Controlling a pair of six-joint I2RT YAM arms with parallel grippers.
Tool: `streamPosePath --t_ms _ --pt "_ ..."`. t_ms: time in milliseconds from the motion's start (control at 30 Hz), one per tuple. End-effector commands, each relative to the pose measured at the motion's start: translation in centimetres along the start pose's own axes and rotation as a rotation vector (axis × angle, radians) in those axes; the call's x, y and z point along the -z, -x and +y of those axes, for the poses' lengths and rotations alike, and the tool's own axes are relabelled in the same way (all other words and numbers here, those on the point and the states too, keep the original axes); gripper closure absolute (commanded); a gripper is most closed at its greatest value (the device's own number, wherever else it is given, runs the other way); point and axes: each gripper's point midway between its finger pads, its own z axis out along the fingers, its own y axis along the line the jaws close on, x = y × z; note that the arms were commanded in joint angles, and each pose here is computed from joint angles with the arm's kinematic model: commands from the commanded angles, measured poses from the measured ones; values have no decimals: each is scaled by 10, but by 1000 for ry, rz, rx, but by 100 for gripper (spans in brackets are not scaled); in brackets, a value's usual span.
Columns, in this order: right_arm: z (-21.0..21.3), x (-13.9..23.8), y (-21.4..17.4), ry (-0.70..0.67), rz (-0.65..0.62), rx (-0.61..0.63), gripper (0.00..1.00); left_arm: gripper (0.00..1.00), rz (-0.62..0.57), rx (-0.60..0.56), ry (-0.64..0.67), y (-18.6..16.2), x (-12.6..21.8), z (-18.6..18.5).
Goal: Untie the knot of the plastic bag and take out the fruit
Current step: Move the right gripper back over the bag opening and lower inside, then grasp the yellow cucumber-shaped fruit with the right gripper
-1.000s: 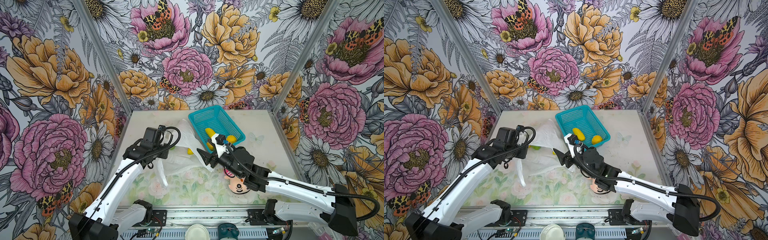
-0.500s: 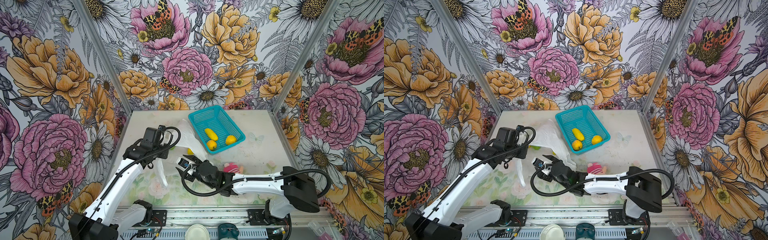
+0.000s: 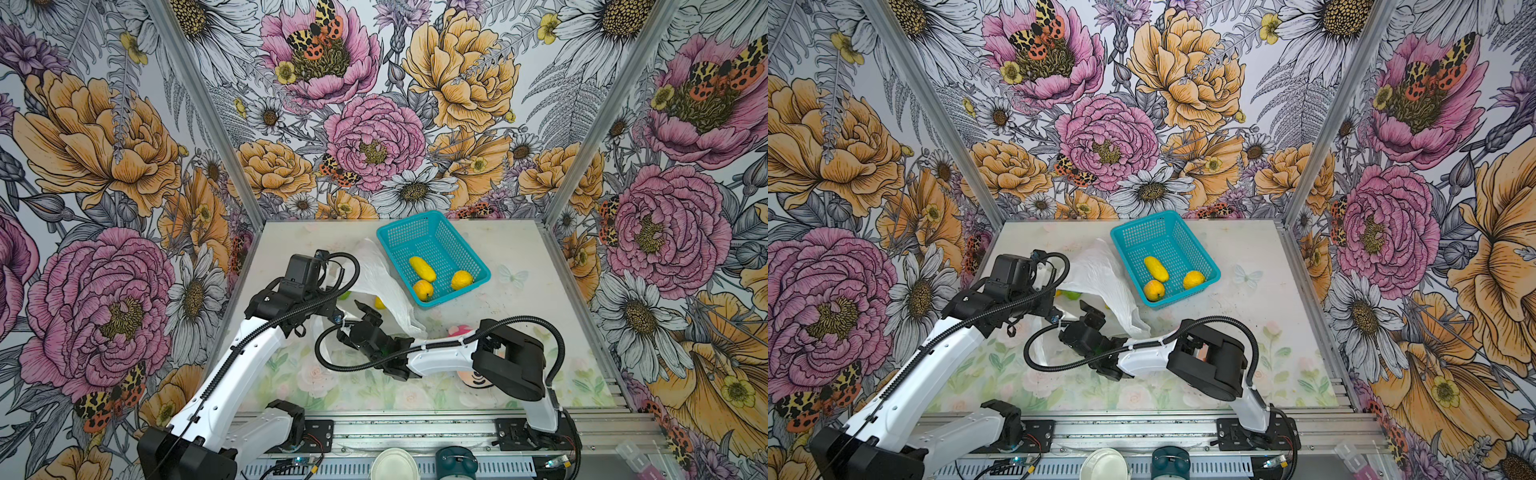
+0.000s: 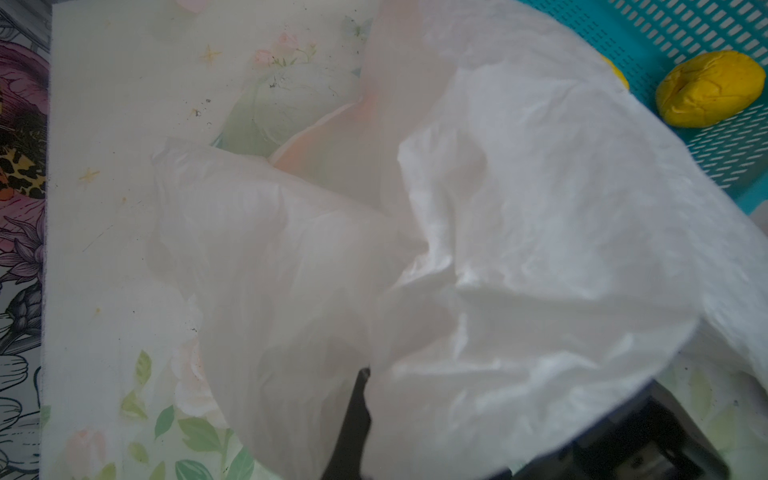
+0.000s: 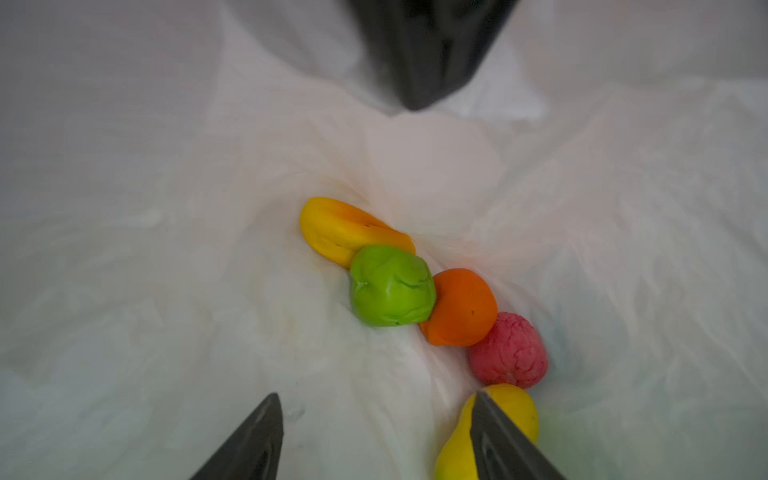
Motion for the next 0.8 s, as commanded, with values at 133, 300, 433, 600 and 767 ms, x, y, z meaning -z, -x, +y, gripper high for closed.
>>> streamPosePath --t_ms 133,300,433,600,767 --pt "-27 -21 -8 -235 104 -157 29 100 -15 10 -20 1 3 -3" --pt "-30 -20 -17 -278 116 -252 28 100 -15 10 -21 1 3 -3" --pt "-38 -17 -28 -349 134 -310 28 100 -15 9 -21 0 3 -3" --pt "-44 -17 -40 -402 180 -353 27 100 -19 5 -20 1 4 -4" --pt "-50 -31 -61 -393 258 -407 26 100 -18 1 -20 0 4 -5"
